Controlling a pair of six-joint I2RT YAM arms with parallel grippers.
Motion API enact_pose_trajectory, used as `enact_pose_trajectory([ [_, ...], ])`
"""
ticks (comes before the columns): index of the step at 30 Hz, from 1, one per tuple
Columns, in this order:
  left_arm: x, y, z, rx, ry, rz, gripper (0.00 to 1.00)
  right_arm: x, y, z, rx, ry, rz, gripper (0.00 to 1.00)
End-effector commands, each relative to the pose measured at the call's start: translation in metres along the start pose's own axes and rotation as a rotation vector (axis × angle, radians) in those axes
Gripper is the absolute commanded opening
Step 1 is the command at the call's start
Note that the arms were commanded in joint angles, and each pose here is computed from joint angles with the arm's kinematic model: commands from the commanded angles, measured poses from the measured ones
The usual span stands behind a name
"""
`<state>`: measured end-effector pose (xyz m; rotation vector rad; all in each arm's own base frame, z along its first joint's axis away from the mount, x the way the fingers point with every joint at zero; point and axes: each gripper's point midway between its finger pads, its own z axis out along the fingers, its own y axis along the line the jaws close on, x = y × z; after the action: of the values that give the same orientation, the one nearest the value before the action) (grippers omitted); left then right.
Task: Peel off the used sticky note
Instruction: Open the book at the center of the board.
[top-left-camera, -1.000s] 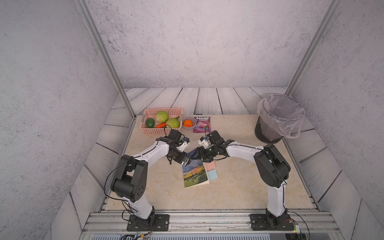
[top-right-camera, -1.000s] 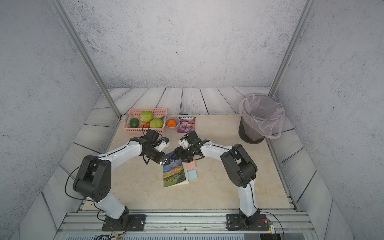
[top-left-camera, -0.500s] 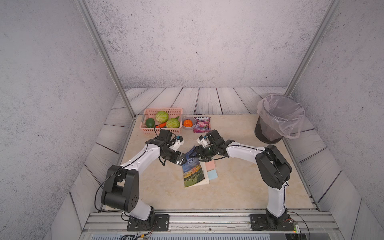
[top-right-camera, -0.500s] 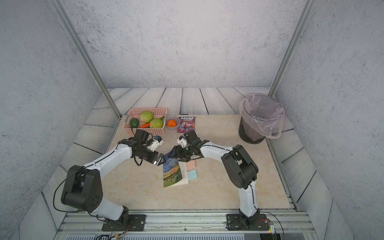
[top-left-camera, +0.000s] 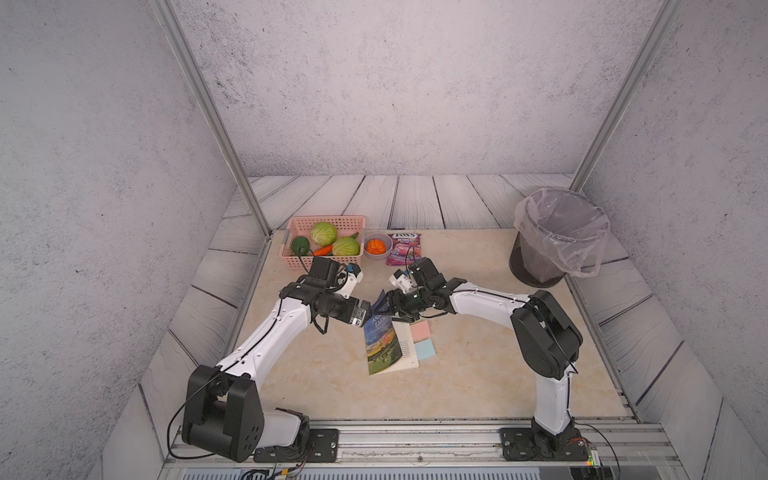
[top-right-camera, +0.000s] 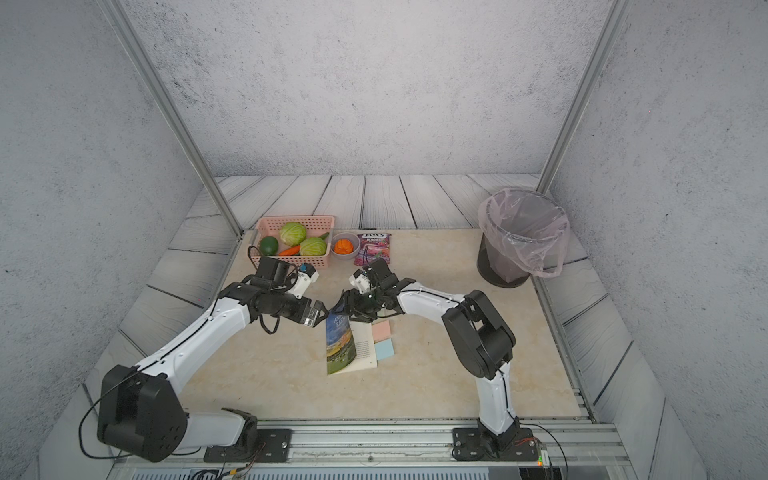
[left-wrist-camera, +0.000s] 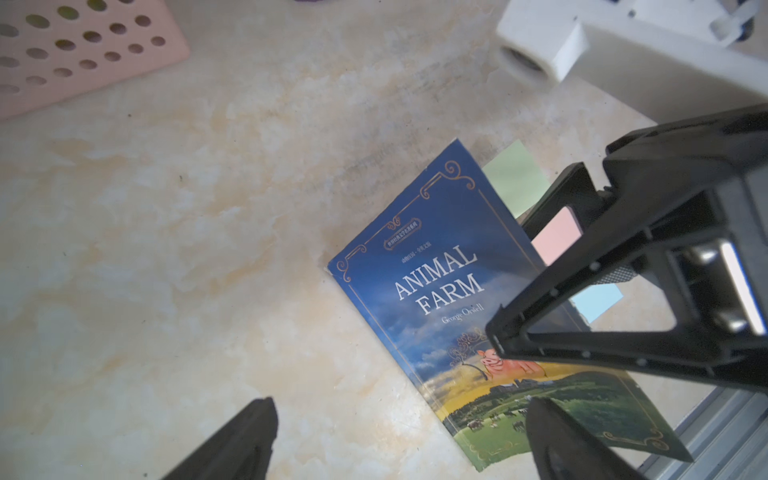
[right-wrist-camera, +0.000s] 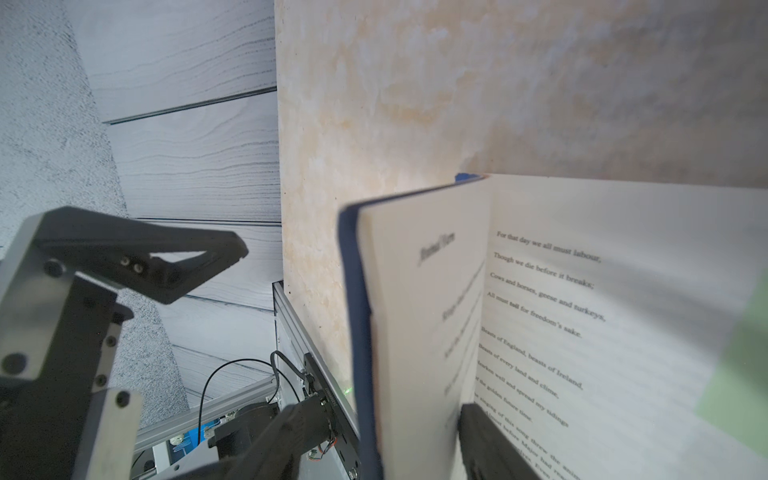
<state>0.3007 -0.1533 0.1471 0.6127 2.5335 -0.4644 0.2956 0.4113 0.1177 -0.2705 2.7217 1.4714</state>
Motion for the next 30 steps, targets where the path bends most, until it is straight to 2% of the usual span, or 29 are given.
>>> enact_pose_trajectory([
  [1,0.008,-0.009,-0.008,-0.026,-0.006,-0.038,0.98,-0.006,0.012,-0.005,0.005,-0.036,0.001,0.63],
  [5,0.014,-0.028,-0.015,0.033,-0.041,-0.025,0.98,-0.009,0.011,-0.005,0.022,-0.057,0.017,0.63],
  [9,0.023,-0.037,-0.021,0.028,-0.021,-0.032,0.98,-0.013,0.005,-0.005,0.051,-0.081,0.045,0.62],
  [12,0.028,-0.04,-0.023,0.017,-0.011,-0.035,0.98,-0.016,0.002,-0.004,0.059,-0.095,0.06,0.62],
  [17,0.03,-0.036,-0.023,-0.005,-0.012,-0.029,0.98,-0.017,0.019,-0.004,-0.003,-0.114,0.047,0.6],
  [23,0.035,-0.033,-0.018,-0.018,-0.016,-0.026,0.98,-0.01,0.033,0.002,-0.056,-0.086,0.035,0.61],
  [30,0.04,-0.033,-0.012,-0.009,0.023,-0.088,0.98,-0.012,0.034,0.009,-0.063,-0.099,0.049,0.62],
])
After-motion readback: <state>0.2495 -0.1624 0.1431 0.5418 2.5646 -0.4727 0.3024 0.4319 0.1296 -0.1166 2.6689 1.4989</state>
